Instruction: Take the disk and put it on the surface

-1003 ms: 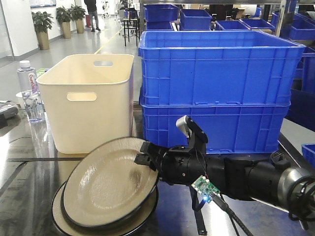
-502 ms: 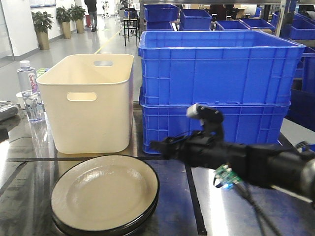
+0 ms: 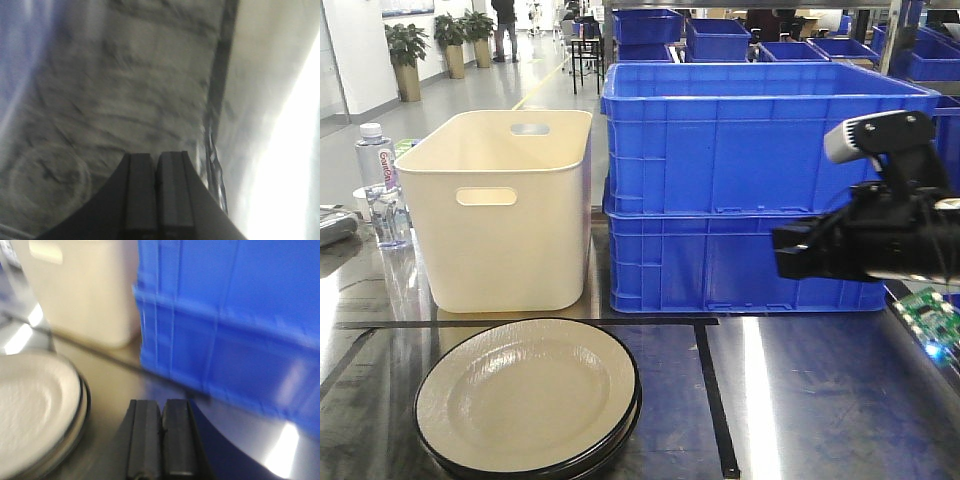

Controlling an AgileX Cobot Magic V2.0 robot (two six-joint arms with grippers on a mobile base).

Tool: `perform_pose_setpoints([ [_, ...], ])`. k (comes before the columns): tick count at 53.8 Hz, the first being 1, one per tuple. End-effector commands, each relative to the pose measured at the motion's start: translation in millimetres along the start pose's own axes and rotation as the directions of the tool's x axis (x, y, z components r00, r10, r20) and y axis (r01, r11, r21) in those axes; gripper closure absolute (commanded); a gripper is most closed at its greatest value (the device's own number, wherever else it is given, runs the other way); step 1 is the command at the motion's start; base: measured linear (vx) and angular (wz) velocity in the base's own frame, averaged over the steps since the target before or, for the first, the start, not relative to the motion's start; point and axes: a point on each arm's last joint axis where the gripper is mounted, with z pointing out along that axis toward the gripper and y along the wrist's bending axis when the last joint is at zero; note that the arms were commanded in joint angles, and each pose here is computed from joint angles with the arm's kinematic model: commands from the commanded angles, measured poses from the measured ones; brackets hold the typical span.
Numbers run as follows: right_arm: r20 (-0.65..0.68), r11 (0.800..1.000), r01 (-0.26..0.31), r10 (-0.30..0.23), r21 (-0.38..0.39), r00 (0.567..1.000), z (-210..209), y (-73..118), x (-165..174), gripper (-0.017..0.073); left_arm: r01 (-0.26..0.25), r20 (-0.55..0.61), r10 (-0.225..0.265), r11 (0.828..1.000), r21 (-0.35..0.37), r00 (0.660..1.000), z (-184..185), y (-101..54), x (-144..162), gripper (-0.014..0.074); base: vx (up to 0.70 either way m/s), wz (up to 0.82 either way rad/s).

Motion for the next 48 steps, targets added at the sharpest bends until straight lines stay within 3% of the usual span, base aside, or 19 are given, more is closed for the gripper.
perform_pose_setpoints([
  [1,0.019,0.988,-0.03,0.027,0.151,0.999,-38.0,-5.7,-12.5,0.0567,0.008,0.27,-0.007,1.0,-0.004,0.963,-36.3,-3.7,-24.9,0.0595,0.0,0.0],
  [6,0.02,0.966,0.003,-0.009,0.259,1.0,-58.9,-9.5,-11.6,0.0567,-0.058,0.388,0.056,0.998,-0.005,0.92,-62.0,-10.8,-28.9,0.0594,0.0,0.0],
  [13,0.117,0.95,0.039,-0.079,0.31,0.99,-79.5,-5.2,-2.9,0.0567,-0.156,0.506,0.123,0.988,0.022,0.854,-97.7,-26.7,-22.7,0.0594,0.0,0.0],
  [21,0.25,0.947,0.035,-0.12,0.319,0.961,-89.8,4.4,31.5,0.0567,-0.236,0.633,0.131,0.968,0.085,0.763,-129.6,-40.1,6.4,0.0594,0.0,0.0],
  [27,0.383,0.942,-0.026,-0.11,0.334,0.917,-93.9,8.2,60.9,0.0566,-0.283,0.682,0.109,0.948,0.148,0.723,-146.5,-42.0,47.7,0.0594,0.0,0.0],
  [32,0.513,0.933,-0.107,-0.091,0.345,0.854,-101.5,9.2,77.0,0.0566,-0.296,0.698,0.083,0.936,0.19,0.711,-150.7,-40.0,77.8,0.0594,0.0,0.0],
  [36,0.564,0.926,-0.134,-0.097,0.354,0.82,-104.0,9.1,84.8,0.0566,-0.289,0.712,0.054,0.933,0.213,0.7,-152.5,-36.8,98.5,0.0594,0.0,0.0],
  [48,0.578,0.924,-0.147,-0.092,0.353,0.811,-102.9,8.5,87.6,0.0566,-0.275,0.686,0.057,0.938,0.212,0.725,-129.8,-32.5,128.2,0.0594,0.0,0.0],
])
